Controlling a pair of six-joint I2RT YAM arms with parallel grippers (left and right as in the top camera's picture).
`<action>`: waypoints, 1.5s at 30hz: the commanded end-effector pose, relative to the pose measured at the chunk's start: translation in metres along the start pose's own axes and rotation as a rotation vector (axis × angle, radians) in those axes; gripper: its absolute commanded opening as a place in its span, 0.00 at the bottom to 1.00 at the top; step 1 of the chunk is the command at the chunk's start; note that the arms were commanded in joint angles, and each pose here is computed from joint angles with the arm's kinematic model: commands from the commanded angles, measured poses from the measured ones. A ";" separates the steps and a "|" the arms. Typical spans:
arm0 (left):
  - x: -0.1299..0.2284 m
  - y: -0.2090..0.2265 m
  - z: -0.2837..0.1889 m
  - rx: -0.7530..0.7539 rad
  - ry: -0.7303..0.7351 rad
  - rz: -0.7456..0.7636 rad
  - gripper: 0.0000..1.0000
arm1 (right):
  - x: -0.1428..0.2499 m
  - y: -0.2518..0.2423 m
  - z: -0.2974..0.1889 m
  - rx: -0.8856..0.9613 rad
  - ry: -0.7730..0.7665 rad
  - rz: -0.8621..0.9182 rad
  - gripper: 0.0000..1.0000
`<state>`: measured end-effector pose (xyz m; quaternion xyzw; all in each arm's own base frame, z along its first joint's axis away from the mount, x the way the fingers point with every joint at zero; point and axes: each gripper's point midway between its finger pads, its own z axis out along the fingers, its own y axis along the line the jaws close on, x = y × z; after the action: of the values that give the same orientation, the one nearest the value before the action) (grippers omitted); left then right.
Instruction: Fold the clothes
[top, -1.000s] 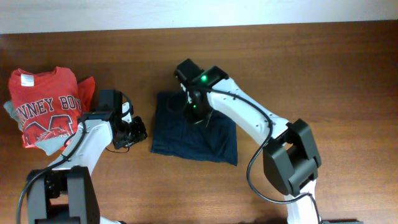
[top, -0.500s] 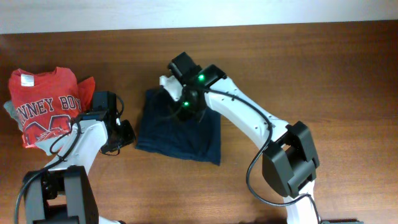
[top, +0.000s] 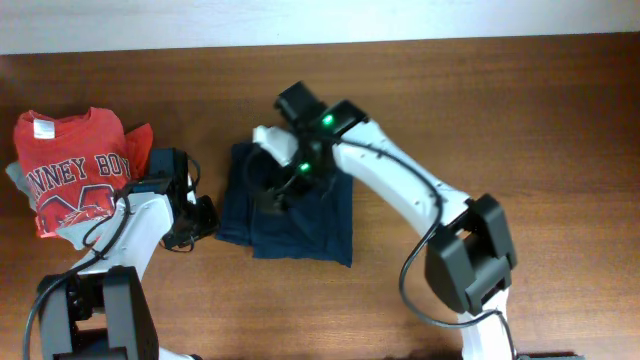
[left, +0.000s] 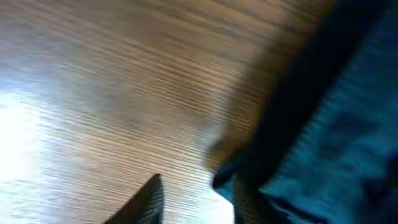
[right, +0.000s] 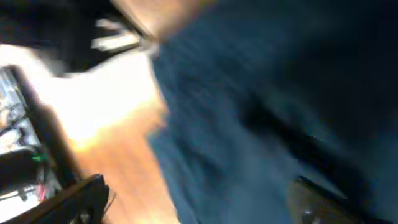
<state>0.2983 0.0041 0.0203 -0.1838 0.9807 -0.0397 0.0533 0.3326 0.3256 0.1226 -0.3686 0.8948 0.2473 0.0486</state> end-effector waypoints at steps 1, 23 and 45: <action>-0.019 -0.041 -0.032 0.193 -0.073 0.105 0.41 | 0.000 -0.050 -0.085 0.219 -0.105 0.142 0.95; -0.023 -0.219 -0.039 0.328 -0.402 0.578 0.65 | 0.081 -0.110 -0.140 0.281 0.034 0.440 0.95; -0.052 -0.190 -0.032 0.105 -0.506 0.521 0.01 | 0.083 -0.110 -0.141 0.286 0.043 0.439 0.95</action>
<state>0.4039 -0.1628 0.0754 0.0783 0.9481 -0.0626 0.3019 0.3595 0.1414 0.1743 -0.1633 0.9790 0.1205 0.0201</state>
